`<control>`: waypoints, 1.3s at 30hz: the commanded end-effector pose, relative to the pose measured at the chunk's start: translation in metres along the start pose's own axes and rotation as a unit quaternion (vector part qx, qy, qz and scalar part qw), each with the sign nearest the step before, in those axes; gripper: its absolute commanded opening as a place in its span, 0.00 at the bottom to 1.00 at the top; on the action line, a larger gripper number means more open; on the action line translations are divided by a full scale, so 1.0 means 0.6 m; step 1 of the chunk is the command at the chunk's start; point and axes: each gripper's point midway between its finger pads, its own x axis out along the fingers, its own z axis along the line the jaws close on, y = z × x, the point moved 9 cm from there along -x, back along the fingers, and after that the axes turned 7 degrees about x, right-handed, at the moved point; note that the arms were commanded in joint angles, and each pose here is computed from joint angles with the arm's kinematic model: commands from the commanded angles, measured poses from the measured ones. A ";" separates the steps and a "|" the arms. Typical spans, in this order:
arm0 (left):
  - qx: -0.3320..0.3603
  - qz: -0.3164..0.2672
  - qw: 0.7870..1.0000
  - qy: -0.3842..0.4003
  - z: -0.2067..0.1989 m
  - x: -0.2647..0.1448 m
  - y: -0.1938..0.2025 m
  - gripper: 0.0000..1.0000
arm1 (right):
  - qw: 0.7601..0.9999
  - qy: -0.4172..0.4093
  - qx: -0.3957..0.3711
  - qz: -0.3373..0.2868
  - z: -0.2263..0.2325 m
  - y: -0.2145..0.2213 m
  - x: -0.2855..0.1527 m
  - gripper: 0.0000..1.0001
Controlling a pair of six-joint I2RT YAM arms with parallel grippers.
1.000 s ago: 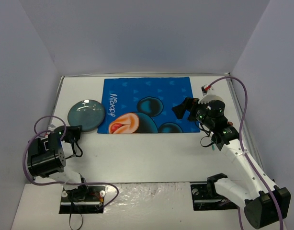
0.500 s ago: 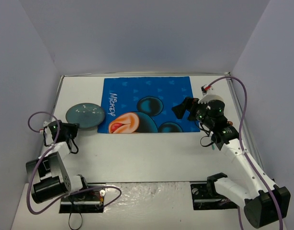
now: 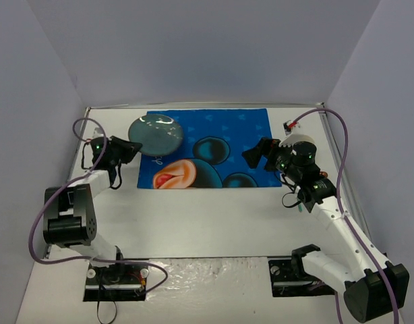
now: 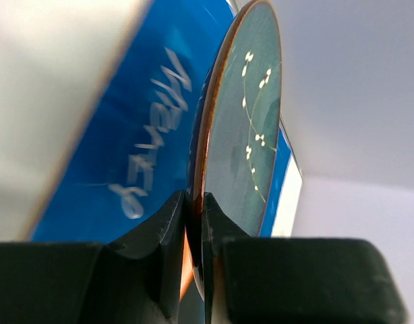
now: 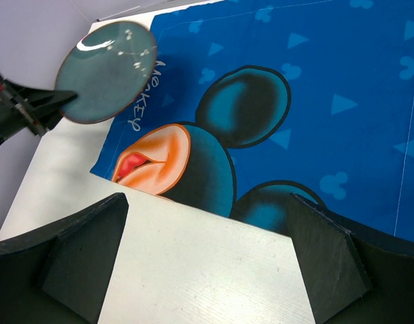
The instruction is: Set the dinner table for one person
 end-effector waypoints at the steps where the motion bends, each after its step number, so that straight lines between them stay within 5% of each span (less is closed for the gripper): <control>1: 0.095 0.000 0.965 0.243 -0.192 0.018 -0.008 0.00 | 0.999 -0.018 -0.007 -0.044 0.018 -0.029 0.000 1.00; 13: 0.114 0.087 0.932 0.333 -0.279 0.150 0.102 0.00 | 0.999 -0.002 -0.006 -0.051 0.016 -0.037 -0.003 1.00; 39: 0.075 0.142 0.936 0.312 -0.237 0.208 0.186 0.00 | 0.999 0.017 0.002 -0.041 0.003 -0.024 -0.002 1.00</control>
